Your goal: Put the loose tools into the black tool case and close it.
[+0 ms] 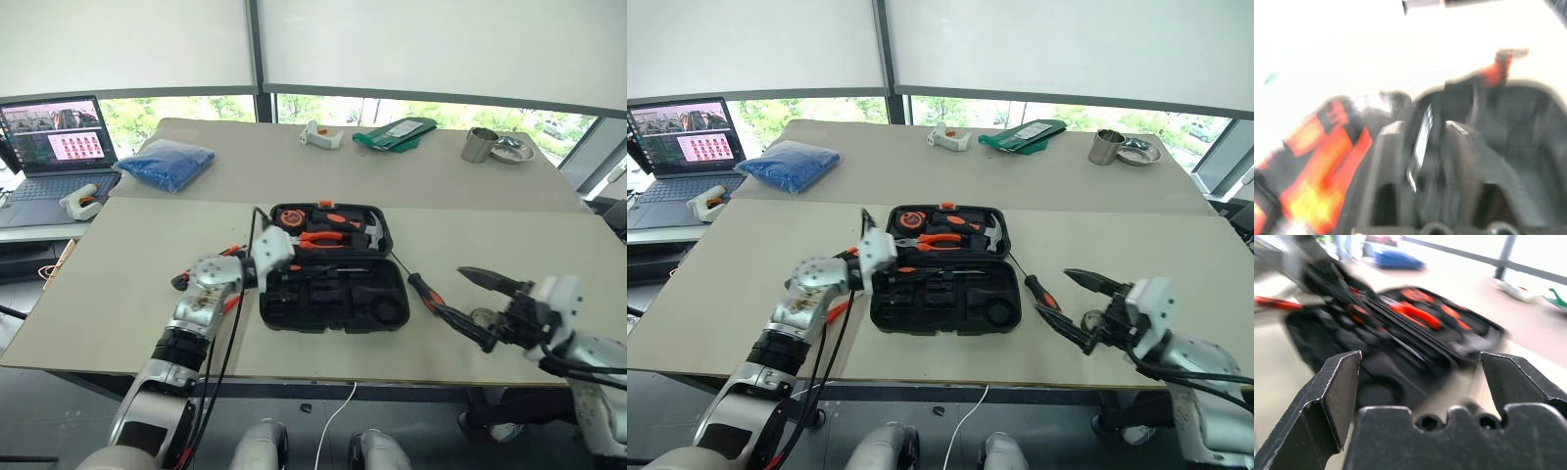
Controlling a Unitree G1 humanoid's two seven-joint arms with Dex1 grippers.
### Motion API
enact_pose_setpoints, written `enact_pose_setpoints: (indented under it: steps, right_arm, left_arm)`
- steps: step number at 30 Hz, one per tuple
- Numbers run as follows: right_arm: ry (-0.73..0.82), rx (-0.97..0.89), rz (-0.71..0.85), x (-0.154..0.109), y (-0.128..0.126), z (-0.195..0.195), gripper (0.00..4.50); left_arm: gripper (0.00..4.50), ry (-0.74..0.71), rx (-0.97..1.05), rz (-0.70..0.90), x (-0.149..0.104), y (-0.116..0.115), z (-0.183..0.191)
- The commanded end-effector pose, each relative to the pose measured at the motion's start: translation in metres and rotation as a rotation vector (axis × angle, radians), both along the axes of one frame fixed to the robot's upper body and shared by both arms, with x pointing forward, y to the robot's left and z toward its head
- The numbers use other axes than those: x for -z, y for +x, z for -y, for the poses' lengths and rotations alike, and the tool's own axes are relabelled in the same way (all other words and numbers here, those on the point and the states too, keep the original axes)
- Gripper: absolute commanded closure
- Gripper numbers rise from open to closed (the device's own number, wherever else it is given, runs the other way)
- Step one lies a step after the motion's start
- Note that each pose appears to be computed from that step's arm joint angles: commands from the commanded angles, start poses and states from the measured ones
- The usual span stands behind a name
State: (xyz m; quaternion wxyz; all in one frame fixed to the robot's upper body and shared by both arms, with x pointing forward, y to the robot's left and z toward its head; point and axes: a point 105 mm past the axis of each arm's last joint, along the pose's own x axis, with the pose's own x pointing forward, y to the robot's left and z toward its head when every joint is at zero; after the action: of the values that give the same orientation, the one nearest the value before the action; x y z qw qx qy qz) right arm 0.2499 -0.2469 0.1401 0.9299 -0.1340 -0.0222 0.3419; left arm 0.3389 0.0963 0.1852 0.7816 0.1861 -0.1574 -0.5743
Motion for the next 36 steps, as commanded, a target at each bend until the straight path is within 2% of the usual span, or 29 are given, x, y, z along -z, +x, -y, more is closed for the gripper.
enact_pose_setpoints:
  steps: [1, 4, 5, 8, 10, 14, 19, 23, 29, 33, 36]
  right_arm:
    - [-0.076, 0.100, 0.009, 0.004, -0.015, 0.024, 0.00]
    - [-0.125, 0.271, -0.067, 0.023, -0.026, 0.050, 0.00]
    - [-0.133, 0.326, -0.116, 0.032, -0.029, 0.058, 0.00]
    - [-0.130, 0.394, -0.191, 0.045, -0.036, 0.066, 0.00]
    - [-0.096, 0.394, -0.192, 0.040, -0.028, 0.061, 0.00]
    - [-0.018, 0.312, -0.261, 0.023, -0.008, 0.037, 0.00]
    - [-0.099, 0.237, -0.353, 0.014, 0.024, 0.008, 0.00]
    - [-0.150, 0.252, -0.370, 0.014, 0.052, -0.005, 0.00]
    - [-0.201, 0.245, -0.441, 0.025, 0.074, -0.024, 0.00]
    - [-0.203, 0.276, -0.447, 0.025, 0.082, -0.028, 1.05]
    - [-0.181, 0.286, -0.446, 0.025, 0.080, -0.029, 2.06]
  left_arm:
    - [1.13, 0.034, 0.027, -0.046, 0.002, -0.019, -0.031]
    - [0.14, 0.078, 0.027, -0.182, 0.020, -0.036, -0.057]
    - [0.05, 0.074, 0.019, -0.231, 0.026, -0.042, -0.066]
    - [0.05, 0.068, -0.029, -0.284, 0.039, -0.055, -0.085]
    - [0.05, 0.066, -0.065, -0.300, 0.048, -0.062, -0.094]
    - [0.05, 0.033, -0.077, -0.327, 0.048, -0.070, -0.095]
    - [0.05, -0.036, -0.074, -0.281, 0.032, -0.065, -0.082]
    - [0.05, -0.062, -0.040, -0.259, 0.020, -0.065, -0.068]
    - [0.05, -0.055, 0.026, -0.227, 0.012, -0.070, -0.048]
    - [0.00, -0.064, 0.036, -0.201, 0.004, -0.070, -0.041]
    - [0.00, -0.056, 0.055, -0.206, 0.003, -0.074, -0.038]
